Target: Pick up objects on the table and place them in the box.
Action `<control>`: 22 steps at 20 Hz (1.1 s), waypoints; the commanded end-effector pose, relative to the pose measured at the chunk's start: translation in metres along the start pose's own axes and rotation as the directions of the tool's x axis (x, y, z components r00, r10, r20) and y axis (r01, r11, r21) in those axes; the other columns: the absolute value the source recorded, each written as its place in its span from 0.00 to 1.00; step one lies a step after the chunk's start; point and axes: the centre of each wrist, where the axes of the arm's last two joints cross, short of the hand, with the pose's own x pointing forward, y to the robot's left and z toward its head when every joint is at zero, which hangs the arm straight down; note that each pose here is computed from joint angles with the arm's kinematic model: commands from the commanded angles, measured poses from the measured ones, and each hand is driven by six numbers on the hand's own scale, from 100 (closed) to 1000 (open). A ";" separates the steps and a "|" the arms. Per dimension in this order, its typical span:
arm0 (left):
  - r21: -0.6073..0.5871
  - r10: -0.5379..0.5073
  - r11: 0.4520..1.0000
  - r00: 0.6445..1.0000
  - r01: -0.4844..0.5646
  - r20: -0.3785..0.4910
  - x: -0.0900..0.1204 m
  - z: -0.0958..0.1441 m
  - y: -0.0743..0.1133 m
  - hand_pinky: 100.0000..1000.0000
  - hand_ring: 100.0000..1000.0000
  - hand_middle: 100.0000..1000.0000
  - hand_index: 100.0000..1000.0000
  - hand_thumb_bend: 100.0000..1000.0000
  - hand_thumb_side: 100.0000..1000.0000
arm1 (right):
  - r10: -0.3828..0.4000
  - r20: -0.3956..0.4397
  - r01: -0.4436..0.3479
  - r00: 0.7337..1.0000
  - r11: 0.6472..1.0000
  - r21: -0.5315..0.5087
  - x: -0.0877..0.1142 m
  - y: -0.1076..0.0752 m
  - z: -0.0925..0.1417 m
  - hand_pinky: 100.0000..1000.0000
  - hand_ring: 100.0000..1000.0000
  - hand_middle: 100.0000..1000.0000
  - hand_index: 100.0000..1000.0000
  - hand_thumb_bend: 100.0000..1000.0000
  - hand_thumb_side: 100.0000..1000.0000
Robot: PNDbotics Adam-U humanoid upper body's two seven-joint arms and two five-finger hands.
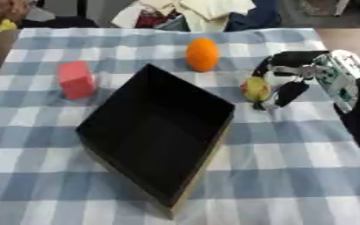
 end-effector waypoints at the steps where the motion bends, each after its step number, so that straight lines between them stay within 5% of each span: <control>1: -0.005 0.002 1.000 1.000 -0.002 0.020 0.003 -0.004 0.002 0.47 0.69 0.63 0.81 0.08 0.88 | 0.009 -0.022 -0.010 1.000 1.000 -0.014 -0.005 -0.005 0.005 0.82 0.83 0.63 0.78 0.26 0.57; 10: -0.020 0.001 1.000 1.000 -0.001 0.016 0.003 -0.003 0.002 0.47 0.69 0.63 0.81 0.08 0.89 | 0.001 -0.024 -0.003 1.000 0.998 -0.068 -0.005 -0.017 0.011 0.80 0.81 0.58 0.72 0.11 0.54; 12: -0.022 0.001 1.000 1.000 0.000 0.015 0.003 -0.003 0.002 0.47 0.69 0.63 0.81 0.08 0.89 | -0.002 -0.025 0.000 1.000 0.997 -0.078 -0.004 -0.019 0.011 0.79 0.80 0.57 0.71 0.02 0.49; 16: -0.025 0.000 1.000 1.000 0.000 0.016 0.003 -0.003 0.002 0.47 0.69 0.63 0.81 0.08 0.88 | -0.011 -0.011 0.009 1.000 0.995 -0.100 -0.001 -0.025 0.011 0.79 0.79 0.56 0.71 0.00 0.29; 22: -0.028 0.002 1.000 1.000 -0.001 0.015 0.003 -0.003 0.002 0.47 0.69 0.63 0.81 0.08 0.88 | -0.026 0.016 0.028 1.000 0.987 -0.156 0.007 -0.046 0.016 0.79 0.79 0.60 0.73 0.00 0.23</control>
